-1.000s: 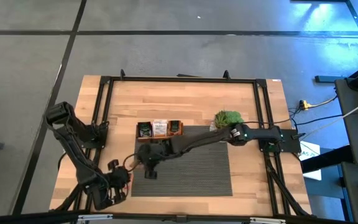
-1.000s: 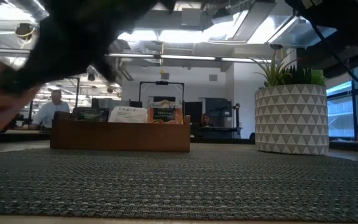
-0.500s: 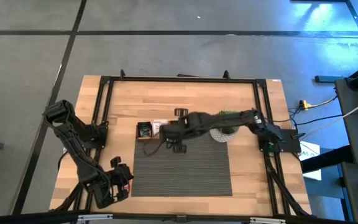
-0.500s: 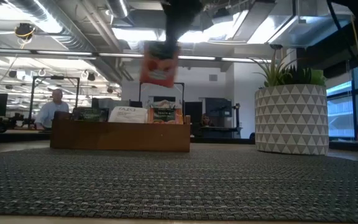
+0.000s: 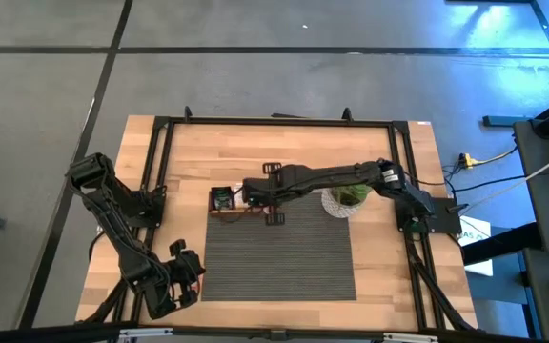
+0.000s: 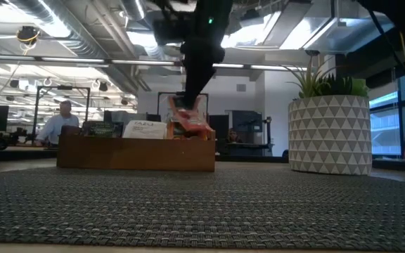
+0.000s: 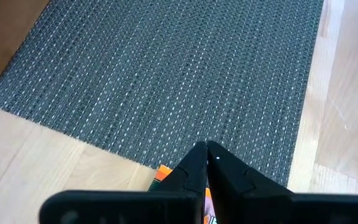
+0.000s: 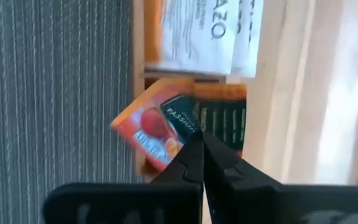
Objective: Pick & Place Tea
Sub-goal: Put the orange tea bag to the right section of the wooden organizer
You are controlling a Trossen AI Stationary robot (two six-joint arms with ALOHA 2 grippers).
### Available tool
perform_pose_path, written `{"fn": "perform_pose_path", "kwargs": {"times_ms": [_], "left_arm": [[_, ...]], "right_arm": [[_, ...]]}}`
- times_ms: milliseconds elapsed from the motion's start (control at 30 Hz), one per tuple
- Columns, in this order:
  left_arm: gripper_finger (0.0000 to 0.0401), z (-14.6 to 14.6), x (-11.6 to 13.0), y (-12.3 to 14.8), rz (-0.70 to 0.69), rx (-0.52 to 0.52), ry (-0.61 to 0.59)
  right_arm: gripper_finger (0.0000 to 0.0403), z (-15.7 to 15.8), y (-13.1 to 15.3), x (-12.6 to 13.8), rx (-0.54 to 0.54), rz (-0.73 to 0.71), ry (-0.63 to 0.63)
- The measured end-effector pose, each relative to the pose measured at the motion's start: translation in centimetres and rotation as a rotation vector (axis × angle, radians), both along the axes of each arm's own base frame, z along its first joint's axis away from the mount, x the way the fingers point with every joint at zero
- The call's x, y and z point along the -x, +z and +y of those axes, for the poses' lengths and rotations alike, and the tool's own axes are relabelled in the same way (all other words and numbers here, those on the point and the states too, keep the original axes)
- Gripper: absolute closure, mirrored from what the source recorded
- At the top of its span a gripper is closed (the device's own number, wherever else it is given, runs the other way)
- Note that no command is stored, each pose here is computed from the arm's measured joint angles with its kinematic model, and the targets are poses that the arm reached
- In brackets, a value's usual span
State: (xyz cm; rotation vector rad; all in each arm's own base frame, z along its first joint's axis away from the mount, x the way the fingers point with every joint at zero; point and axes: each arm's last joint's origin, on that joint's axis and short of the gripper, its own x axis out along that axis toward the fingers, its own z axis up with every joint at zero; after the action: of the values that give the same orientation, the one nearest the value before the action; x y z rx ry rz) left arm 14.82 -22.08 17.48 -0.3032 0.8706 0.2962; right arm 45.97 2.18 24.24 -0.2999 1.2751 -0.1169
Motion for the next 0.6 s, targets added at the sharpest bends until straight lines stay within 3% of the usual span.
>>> {"fn": "perform_pose_path", "kwargs": {"times_ms": [200, 600], "left_arm": [[0.039, 0.0, 0.0, 0.0, -0.001, 0.0, 0.0], [0.0391, 0.0, 0.0, 0.0, -0.004, -0.001, 0.001]], "right_arm": [[0.0402, -1.8, -2.0, 0.2, -0.046, 0.031, -0.092], [0.0403, -2.0, -1.9, 0.2, -0.002, 0.013, -0.123]]}}
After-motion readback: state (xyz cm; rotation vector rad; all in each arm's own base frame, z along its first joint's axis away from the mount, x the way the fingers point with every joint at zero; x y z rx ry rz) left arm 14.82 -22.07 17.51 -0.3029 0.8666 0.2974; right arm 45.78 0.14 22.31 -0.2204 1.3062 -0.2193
